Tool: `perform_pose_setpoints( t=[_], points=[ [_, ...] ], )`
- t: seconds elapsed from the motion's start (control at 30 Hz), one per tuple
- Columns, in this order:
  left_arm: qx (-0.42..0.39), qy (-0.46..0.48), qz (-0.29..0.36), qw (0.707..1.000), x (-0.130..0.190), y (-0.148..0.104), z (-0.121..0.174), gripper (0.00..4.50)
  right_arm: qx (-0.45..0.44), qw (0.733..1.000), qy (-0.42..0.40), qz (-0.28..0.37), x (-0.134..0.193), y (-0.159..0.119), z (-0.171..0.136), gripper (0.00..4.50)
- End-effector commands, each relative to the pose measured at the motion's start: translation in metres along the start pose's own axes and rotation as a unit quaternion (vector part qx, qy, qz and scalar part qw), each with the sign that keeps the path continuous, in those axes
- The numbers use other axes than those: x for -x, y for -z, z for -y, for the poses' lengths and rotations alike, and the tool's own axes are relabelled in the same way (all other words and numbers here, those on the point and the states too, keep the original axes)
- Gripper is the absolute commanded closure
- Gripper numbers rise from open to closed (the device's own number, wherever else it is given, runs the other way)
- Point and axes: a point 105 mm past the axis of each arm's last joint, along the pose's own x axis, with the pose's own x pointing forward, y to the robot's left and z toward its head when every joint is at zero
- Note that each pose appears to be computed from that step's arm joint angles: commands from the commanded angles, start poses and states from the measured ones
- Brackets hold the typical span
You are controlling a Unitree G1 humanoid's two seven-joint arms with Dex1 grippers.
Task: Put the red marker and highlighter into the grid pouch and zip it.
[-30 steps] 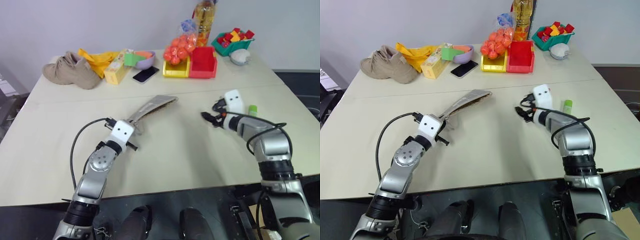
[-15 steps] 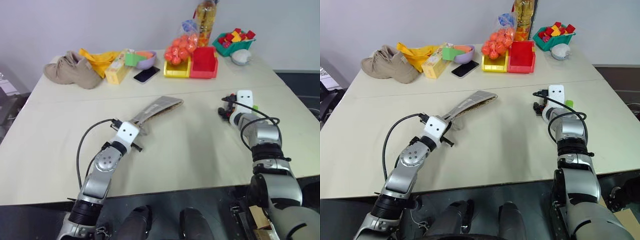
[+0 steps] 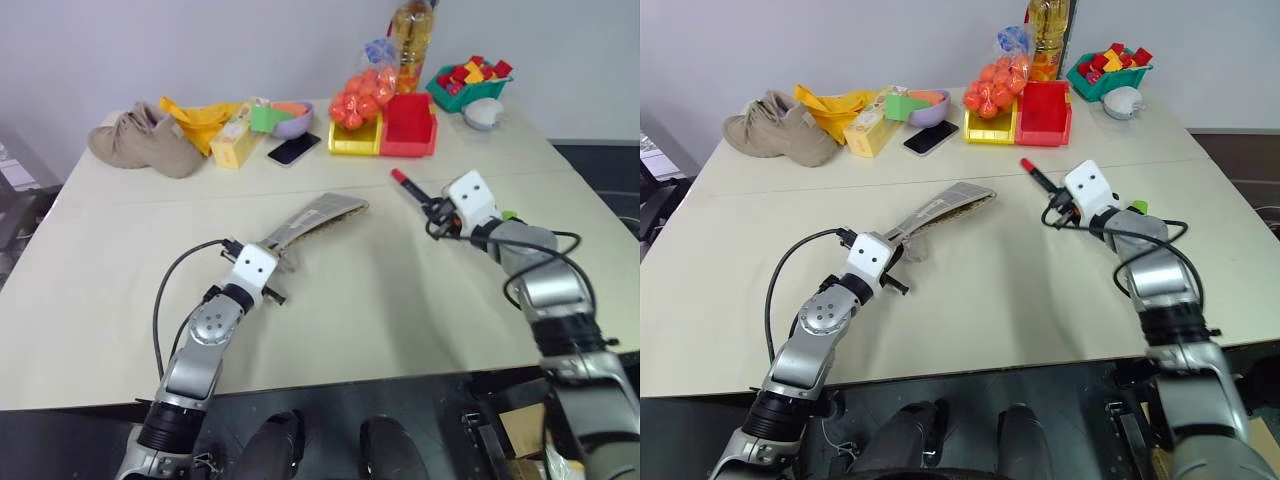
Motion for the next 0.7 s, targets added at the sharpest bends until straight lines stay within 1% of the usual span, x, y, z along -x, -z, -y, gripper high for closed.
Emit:
perform_pose_setpoints(
  t=[0.03, 0.13, 0.4, 0.57, 0.7],
  points=[
    [-0.002, 0.004, 0.024, 1.000, 0.000, -0.011, -0.002, 4.50, 0.049, 0.997, -0.056, 0.037, 0.010, -0.024, -0.015, 4.09],
    [-0.003, 0.008, 0.027, 1.000, -0.002, -0.012, -0.001, 4.50, 0.053, 0.995, -0.079, 0.040, 0.012, -0.027, -0.023, 4.09],
    [-0.004, 0.008, 0.028, 1.000, -0.004, -0.013, -0.001, 4.50, 0.049, 0.993, -0.093, 0.050, 0.012, -0.029, -0.025, 4.09],
    [-0.005, 0.009, 0.027, 1.000, -0.004, -0.012, -0.001, 4.50, 0.041, 0.989, -0.123, 0.067, 0.019, -0.034, -0.031, 4.09],
    [-0.005, 0.012, 0.028, 1.000, -0.004, -0.013, 0.000, 4.50, 0.049, 0.987, -0.139, 0.064, 0.022, -0.034, -0.036, 4.09]
  ],
)
